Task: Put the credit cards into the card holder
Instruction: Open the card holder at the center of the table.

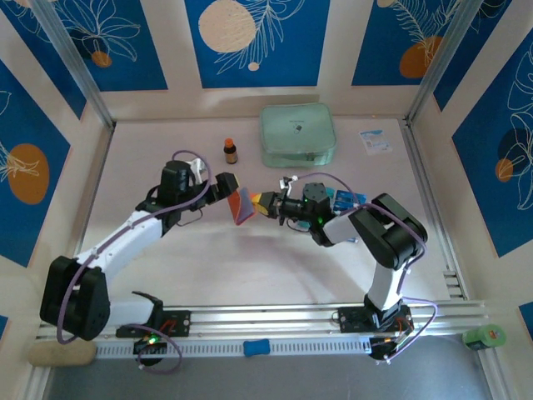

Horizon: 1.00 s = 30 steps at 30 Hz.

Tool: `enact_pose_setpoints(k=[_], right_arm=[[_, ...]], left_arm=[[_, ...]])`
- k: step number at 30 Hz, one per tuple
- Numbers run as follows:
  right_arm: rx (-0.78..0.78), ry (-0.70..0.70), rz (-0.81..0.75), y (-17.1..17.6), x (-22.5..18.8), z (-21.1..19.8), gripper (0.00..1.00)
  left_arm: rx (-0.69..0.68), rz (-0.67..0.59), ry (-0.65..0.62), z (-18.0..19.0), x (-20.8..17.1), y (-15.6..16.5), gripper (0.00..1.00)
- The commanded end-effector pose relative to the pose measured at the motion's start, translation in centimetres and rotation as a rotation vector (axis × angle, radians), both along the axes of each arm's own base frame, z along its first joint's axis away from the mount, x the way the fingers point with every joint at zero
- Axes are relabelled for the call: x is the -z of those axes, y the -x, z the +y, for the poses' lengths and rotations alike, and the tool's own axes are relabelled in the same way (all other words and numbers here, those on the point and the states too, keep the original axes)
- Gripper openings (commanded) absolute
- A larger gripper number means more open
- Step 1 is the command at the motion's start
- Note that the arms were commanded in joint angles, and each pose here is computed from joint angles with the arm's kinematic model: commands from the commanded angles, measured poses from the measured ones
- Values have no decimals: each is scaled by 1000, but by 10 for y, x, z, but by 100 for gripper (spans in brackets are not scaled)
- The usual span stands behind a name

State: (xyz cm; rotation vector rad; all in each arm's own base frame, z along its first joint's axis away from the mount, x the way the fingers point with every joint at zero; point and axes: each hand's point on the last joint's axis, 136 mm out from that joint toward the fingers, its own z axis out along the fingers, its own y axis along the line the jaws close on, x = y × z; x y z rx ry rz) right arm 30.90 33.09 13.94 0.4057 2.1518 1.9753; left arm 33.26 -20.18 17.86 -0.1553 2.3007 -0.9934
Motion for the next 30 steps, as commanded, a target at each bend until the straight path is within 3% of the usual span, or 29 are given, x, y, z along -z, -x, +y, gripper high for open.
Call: enact_pose_setpoints(k=[1,5,12,17,30], right_arm=[[24,-10,-22,0,6,2,0],[34,-5,-14,1,14,4,0],[50,19,-8,4,23,3,0],[74,43,6,8,33,-1,0],[143,154,14,24,55,-14,0]], left_arm=[[47,-7,-181,3,7,10,100],[98,-30,-299,-4,7,15,100],[183,37,-474,-8,35,25,100],[155,86,-602,9,59,29,100],[112,119,-658,33,88,46,100]])
